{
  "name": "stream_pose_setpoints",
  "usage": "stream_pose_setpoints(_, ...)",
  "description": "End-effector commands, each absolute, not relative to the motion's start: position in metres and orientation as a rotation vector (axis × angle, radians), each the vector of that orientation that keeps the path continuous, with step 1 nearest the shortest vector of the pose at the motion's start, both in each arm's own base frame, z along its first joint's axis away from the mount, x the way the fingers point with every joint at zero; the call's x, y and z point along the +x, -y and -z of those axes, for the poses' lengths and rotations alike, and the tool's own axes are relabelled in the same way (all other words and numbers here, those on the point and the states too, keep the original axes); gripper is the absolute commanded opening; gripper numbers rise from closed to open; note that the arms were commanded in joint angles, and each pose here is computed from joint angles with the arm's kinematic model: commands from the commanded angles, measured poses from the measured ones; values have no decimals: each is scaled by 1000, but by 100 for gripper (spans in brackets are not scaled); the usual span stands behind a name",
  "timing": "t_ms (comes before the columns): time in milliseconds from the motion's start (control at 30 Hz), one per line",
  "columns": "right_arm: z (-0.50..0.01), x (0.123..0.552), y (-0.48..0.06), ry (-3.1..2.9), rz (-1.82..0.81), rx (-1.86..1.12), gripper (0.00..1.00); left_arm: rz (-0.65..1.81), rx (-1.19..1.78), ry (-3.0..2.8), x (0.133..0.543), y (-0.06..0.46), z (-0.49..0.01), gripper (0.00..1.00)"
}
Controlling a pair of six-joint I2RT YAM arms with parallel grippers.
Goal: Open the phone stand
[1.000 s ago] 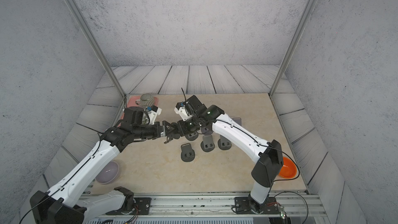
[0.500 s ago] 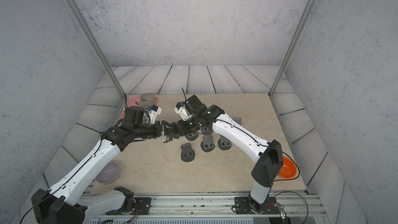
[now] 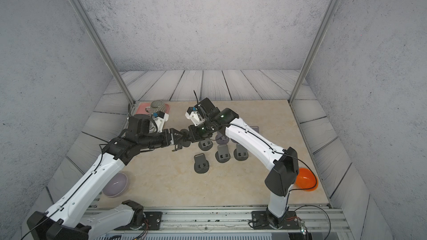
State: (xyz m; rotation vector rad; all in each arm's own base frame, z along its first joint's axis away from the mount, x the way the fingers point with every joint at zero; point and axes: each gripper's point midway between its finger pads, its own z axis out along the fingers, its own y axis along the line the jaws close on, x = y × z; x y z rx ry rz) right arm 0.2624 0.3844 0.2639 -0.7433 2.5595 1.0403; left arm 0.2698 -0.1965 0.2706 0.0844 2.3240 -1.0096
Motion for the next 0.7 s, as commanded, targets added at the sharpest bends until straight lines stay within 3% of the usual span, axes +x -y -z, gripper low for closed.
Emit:
stream_pose_setpoints(0, -238, 309, -346, -2670, -830, -495, 0, 998, 143, -2262, 250, 187, -296, 55)
stream_pose_setpoints(667, -239, 324, -358, -2698, -1018, -359, 0, 836, -11, -2048, 222, 136, -318, 55)
